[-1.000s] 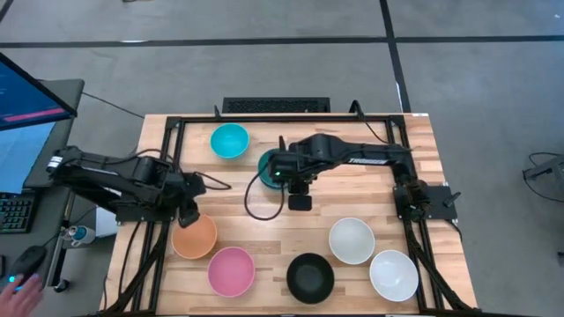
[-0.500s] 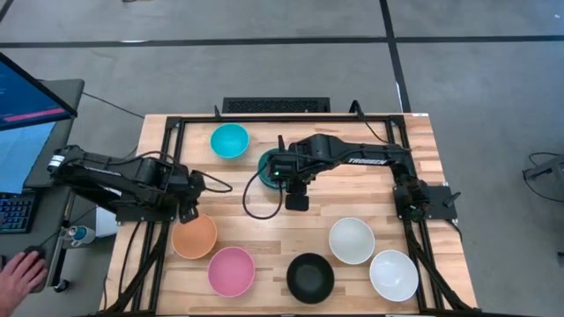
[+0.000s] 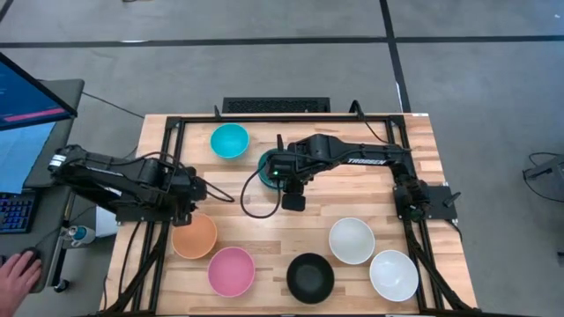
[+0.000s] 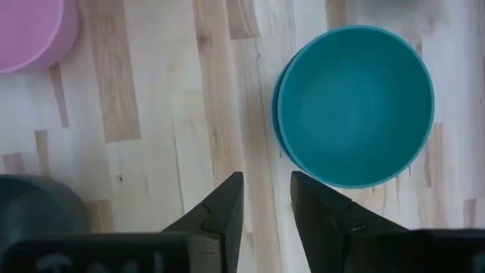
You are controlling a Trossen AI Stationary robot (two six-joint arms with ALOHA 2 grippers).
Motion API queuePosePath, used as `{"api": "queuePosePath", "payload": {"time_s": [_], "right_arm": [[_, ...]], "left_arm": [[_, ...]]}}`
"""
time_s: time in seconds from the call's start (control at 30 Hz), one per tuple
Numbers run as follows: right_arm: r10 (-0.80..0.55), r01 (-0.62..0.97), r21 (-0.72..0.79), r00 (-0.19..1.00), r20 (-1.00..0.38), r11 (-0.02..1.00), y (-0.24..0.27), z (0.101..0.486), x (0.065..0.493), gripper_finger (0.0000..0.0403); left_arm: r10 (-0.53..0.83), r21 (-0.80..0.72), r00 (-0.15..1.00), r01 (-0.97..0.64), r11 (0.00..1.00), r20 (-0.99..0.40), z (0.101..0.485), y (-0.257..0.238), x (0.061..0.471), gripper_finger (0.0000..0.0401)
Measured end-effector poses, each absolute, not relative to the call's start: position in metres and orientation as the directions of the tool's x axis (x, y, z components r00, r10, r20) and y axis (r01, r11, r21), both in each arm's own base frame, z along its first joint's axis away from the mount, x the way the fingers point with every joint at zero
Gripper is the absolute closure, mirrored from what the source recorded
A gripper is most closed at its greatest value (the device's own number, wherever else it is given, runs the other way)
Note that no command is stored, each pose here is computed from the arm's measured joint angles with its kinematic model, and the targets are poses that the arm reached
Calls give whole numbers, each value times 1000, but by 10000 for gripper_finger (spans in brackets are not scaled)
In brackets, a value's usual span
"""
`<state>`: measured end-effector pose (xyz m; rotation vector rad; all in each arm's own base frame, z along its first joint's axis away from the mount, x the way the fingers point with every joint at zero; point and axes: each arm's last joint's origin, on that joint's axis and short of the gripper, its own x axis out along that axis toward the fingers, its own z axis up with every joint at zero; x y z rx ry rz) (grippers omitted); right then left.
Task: Nest bowls inside each other
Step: Stack the orange bowl on top of the blue bowl
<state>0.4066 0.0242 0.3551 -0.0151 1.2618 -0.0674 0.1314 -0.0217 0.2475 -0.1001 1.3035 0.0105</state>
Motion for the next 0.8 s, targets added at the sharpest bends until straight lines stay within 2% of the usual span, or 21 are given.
{"api": "queuePosePath", "payload": {"time_s": [0.2,0.37,0.5,0.8], "right_arm": [[-59,43,-48,310,-949,998,24,355,407,268],[-59,59,-42,310,-949,997,24,355,407,270],[-59,60,-42,310,-949,997,24,355,407,269],[-57,87,-29,339,-939,996,24,356,410,270]], "left_arm": [[-59,-68,269,-25,997,-961,241,-25,132,289],[-145,-146,190,11,989,-971,217,-33,126,289],[-80,-82,215,-2,997,-973,219,-33,123,289],[-76,-83,233,-18,996,-969,210,-35,131,289]]}}
